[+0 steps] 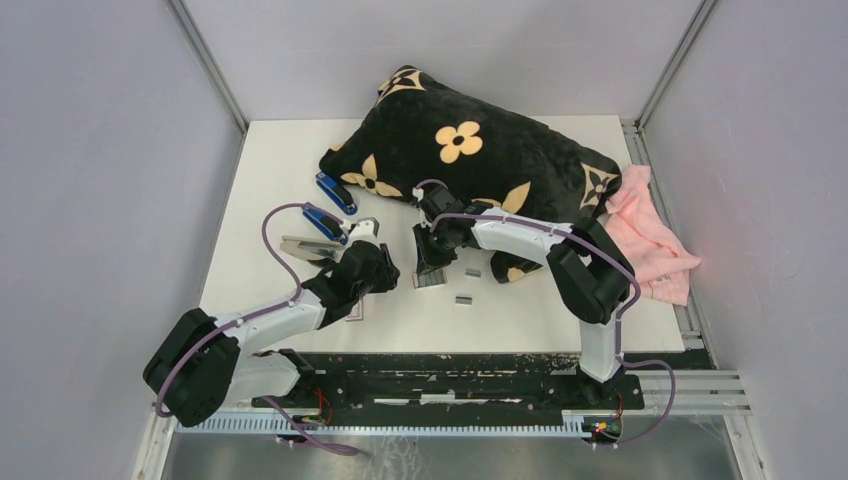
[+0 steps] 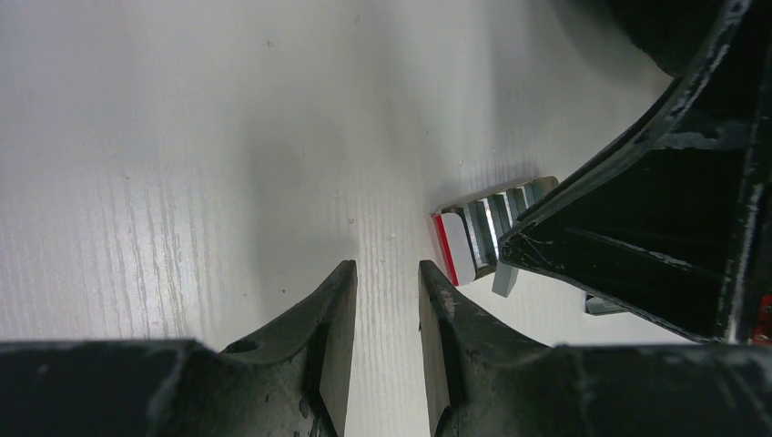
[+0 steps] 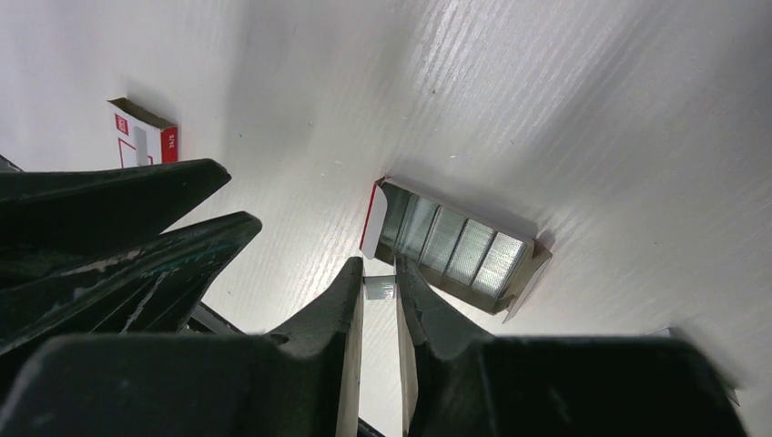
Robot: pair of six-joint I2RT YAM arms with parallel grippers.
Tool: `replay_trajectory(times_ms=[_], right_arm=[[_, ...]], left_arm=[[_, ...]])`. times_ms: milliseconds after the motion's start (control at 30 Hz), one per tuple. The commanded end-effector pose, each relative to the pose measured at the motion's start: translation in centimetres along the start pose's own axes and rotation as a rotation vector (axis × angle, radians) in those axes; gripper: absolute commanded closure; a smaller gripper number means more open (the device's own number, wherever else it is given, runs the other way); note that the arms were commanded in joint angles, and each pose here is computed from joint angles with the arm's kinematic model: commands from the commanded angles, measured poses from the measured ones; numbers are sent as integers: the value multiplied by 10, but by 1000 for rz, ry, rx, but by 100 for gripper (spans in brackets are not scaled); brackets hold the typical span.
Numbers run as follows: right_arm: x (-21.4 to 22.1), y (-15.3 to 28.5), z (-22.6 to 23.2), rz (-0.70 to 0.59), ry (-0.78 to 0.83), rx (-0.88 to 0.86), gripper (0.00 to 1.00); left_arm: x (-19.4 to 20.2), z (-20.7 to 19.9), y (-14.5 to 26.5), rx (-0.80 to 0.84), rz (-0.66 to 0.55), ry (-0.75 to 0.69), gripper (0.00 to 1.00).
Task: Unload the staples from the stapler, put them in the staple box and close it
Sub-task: Place the staple in the staple box.
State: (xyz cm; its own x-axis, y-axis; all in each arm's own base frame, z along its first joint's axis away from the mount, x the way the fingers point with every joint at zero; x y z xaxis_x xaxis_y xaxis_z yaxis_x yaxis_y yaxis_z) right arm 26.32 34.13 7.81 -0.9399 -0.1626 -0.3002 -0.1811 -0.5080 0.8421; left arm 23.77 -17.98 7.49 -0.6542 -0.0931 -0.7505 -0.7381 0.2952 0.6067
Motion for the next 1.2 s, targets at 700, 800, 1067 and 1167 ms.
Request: replay_trajectory(times_ms=[700,800,1067,1167], right_arm=[[-16,-11,6,-43,-9,26,78],[-16,-12,5,-44,-6,34,78],[-13,-17,3,-33,8,51,78],[-13,-18,1,-34,8,62,78]], left_arm=[[-10,-4,5,39,-54,-19,62],[-10,-3,6,38,-57,-17,62],[-11,-3,7,40,-60,-19,62],[-11,-3,8,40,-62,-18,62]])
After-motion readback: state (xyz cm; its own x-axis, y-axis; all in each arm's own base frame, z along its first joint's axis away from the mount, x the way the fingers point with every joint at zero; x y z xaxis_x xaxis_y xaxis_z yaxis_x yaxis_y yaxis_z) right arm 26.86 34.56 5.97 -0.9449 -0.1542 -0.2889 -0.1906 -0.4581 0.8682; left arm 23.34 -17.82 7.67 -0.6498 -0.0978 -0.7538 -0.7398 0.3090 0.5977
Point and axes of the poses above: each gripper's point midway between its finger pads, its own y axis back along the fingers, its own z axis along the line the jaws close on, x = y × z, the point moved 3 cm from there along y, back along the fingers, and after that the axes turned 6 degrees about -y, right-handed, at the moved point
